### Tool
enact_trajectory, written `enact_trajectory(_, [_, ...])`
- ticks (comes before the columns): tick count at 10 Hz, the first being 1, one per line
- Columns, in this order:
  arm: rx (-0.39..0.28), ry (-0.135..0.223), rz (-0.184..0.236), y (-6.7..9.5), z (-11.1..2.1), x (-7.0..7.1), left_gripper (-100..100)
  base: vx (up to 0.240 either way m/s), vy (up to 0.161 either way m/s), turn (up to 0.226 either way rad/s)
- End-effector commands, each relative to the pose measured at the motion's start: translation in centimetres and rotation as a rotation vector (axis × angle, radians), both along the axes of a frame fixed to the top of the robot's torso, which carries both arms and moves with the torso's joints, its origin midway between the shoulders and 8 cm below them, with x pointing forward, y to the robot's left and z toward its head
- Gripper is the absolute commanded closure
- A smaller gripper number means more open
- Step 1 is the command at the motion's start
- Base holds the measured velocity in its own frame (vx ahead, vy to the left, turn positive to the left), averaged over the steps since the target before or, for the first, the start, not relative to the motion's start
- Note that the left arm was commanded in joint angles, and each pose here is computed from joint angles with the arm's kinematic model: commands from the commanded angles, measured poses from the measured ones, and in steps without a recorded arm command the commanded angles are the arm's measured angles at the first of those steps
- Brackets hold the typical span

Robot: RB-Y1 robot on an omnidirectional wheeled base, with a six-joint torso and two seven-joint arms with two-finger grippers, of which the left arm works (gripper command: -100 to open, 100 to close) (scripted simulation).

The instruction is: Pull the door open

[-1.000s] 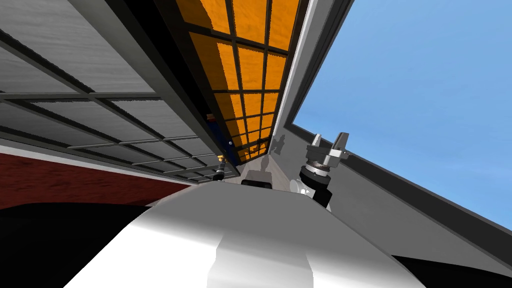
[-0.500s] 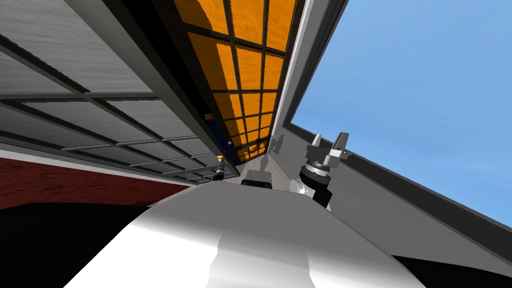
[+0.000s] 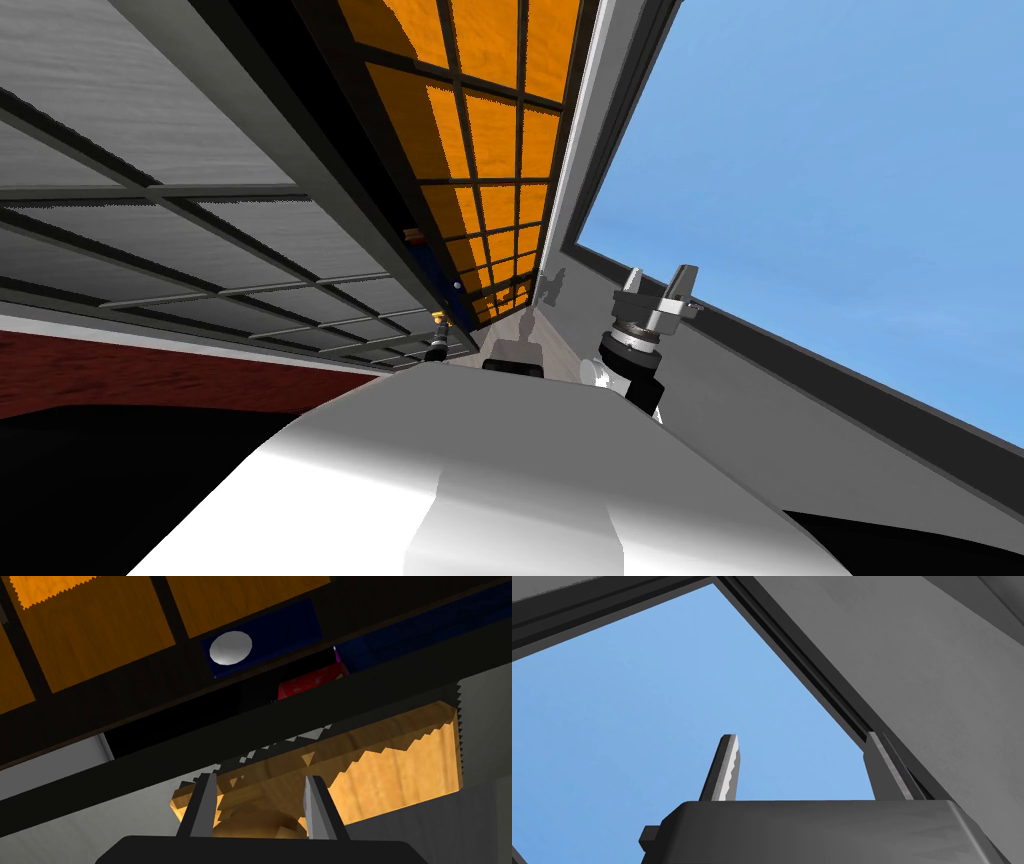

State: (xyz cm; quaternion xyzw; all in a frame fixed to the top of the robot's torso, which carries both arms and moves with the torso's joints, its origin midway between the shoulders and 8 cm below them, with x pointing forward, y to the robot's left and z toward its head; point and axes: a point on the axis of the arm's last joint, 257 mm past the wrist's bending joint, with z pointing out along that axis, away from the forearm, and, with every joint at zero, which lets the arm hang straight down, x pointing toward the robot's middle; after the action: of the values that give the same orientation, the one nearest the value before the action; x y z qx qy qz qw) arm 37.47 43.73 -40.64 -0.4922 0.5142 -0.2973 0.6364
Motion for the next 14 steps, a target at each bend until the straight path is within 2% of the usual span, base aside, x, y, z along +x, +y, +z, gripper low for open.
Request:
enact_trajectory(1, [-0.025, -0.026, 0.023, 1.6, 0.7, -0.1, 100, -0.043, 0.017, -0.045])
enact_trajectory(4, [-0.110, -0.059, 0.036, 2.0, 0.7, -0.2, 100, -0.036, 0.008, -0.067])
enact_trajectory(5, [-0.117, -0.061, 0.036, 2.0, 0.7, -0.2, 100, -0.029, 0.007, -0.035])
enact_trajectory(6, [-0.158, -0.078, 0.042, 2.2, 0.8, -0.3, 100, -0.027, 0.012, -0.072])
enact_trajectory(7, [-0.163, -0.080, 0.043, 2.2, 0.8, -0.3, 100, -0.034, 0.004, -0.046])
enact_trajectory(8, [-0.204, -0.097, 0.049, 2.4, 0.8, -0.3, 100, -0.045, 0.005, -0.079])
enact_trajectory(11, [-0.255, -0.117, 0.055, 2.6, 0.8, -0.4, 100, -0.037, 0.012, -0.053])
enact_trajectory(12, [-0.298, -0.135, 0.062, 2.8, 0.9, -0.5, 100, -0.043, -0.001, -0.079])
enact_trajectory(13, [-0.301, -0.136, 0.062, 2.8, 0.9, -0.5, 100, -0.030, -0.003, -0.037])
enact_trajectory(14, [-0.345, -0.155, 0.068, 3.0, 0.9, -0.5, 100, -0.040, 0.009, -0.071])
